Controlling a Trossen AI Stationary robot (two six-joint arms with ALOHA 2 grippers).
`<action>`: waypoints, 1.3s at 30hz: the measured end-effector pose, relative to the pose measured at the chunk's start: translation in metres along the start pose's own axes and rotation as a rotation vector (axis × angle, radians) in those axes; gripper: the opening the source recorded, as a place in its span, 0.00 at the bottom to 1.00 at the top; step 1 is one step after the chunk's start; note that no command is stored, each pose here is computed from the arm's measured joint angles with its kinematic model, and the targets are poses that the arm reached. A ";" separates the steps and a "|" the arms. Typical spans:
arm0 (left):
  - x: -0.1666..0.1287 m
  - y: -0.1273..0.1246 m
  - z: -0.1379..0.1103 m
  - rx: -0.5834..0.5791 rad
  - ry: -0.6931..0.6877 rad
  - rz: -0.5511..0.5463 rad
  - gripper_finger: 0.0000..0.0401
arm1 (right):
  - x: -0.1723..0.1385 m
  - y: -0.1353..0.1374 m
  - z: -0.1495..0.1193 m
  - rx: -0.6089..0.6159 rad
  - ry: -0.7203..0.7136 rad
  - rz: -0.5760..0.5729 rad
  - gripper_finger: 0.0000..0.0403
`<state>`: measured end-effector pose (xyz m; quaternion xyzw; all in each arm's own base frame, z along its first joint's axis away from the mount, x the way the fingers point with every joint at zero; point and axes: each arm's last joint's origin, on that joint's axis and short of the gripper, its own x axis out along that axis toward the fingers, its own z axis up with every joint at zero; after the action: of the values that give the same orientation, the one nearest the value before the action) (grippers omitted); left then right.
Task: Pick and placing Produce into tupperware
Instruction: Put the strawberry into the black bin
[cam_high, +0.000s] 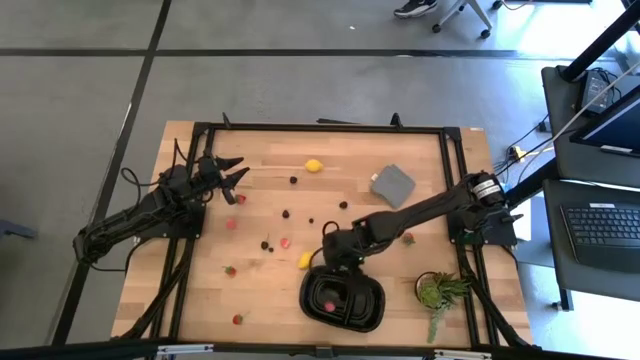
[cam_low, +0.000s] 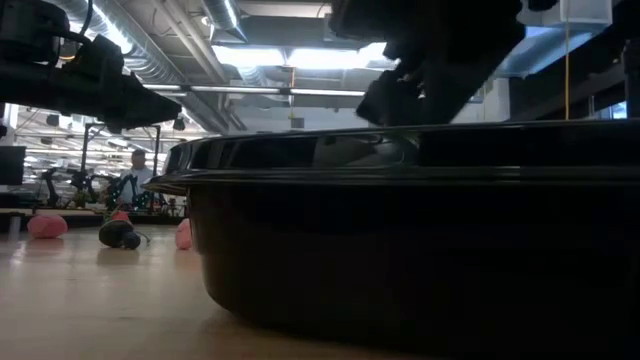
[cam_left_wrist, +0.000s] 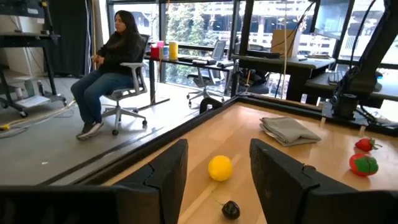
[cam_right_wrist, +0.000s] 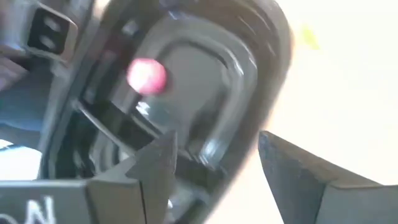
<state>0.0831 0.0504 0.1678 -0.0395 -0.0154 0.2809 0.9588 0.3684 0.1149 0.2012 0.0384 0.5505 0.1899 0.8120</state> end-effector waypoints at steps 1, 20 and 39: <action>0.000 0.000 0.000 -0.001 0.000 0.000 0.41 | -0.006 -0.001 -0.002 -0.007 0.015 -0.023 0.56; 0.000 0.000 0.000 0.015 -0.001 0.000 0.41 | -0.102 -0.040 -0.104 0.186 -0.084 -0.372 0.57; 0.000 0.000 0.000 0.016 -0.002 0.000 0.41 | -0.083 -0.050 -0.110 0.234 -0.133 -0.504 0.59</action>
<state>0.0831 0.0504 0.1680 -0.0317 -0.0140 0.2810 0.9591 0.2551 0.0235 0.2180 0.0065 0.5063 -0.0857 0.8580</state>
